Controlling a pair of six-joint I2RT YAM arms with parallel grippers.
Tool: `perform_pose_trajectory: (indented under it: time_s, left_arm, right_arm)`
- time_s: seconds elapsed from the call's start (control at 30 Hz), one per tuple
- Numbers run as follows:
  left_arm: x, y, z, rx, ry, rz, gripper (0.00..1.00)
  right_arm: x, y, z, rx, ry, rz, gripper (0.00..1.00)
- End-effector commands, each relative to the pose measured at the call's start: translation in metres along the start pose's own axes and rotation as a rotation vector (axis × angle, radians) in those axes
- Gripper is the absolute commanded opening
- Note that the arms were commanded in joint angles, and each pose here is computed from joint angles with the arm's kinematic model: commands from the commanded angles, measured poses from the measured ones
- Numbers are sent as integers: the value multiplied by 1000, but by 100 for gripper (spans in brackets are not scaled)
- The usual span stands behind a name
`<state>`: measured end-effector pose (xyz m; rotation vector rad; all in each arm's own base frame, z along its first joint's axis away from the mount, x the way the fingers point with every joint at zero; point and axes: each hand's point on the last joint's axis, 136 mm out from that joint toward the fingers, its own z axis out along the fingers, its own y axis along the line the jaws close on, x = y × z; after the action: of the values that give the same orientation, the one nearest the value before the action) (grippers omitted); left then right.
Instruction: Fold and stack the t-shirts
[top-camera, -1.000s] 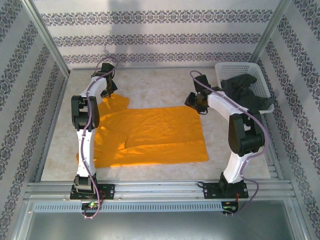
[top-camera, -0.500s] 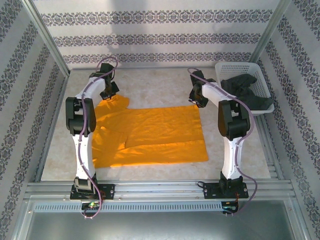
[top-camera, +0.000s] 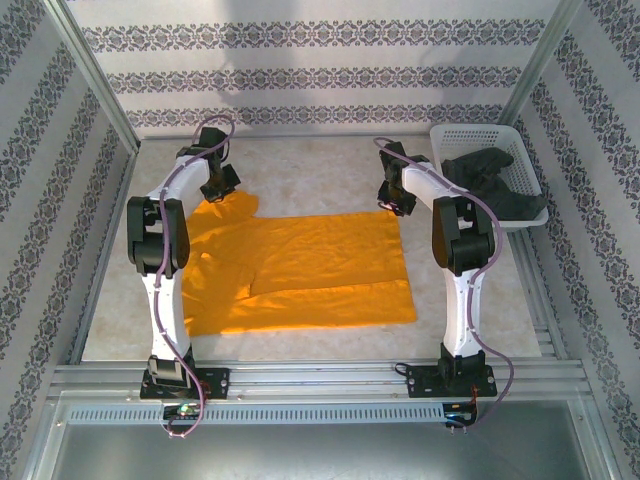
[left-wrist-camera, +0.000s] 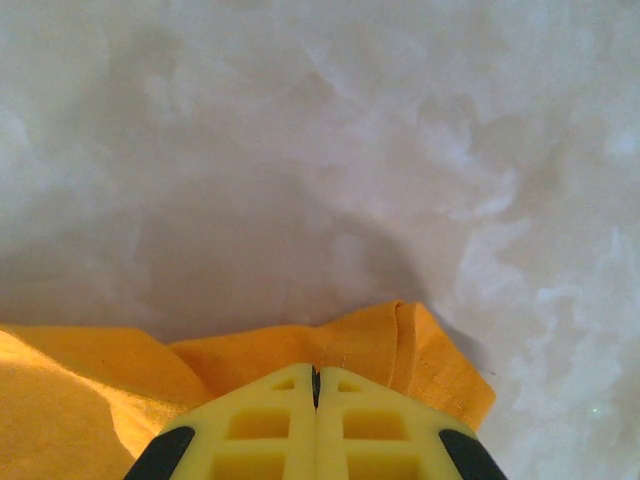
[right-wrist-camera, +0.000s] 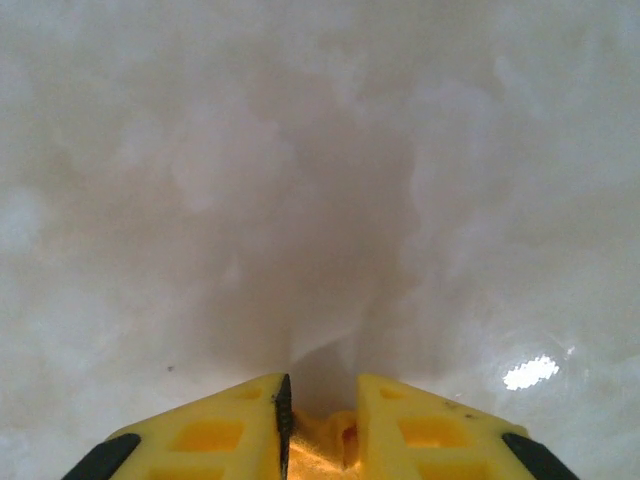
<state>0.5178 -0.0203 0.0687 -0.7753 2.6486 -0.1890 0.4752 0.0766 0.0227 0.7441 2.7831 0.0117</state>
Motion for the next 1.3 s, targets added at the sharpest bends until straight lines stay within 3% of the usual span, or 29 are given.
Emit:
perform_pose_trajectory:
  time_s: [0.0, 0.13, 0.6, 0.97, 1.27]
  left_arm:
    - [3, -8, -24, 32, -10, -6, 0]
    - [8, -8, -35, 39, 9, -12, 0]
    - [74, 24, -116, 35, 59, -71, 0]
    - [140, 84, -182, 4, 2, -148, 0]
    - [194, 131, -202, -48, 9, -201, 0]
  right_arm:
    - [3, -7, 1, 21, 22, 3, 19]
    - [-1, -6, -2, 15, 5, -23, 0]
    - [-13, 6, -58, -100, -134, -170, 0]
    - [27, -28, -86, -102, -141, -151, 0]
    - [79, -58, -89, -97, -95, -154, 0]
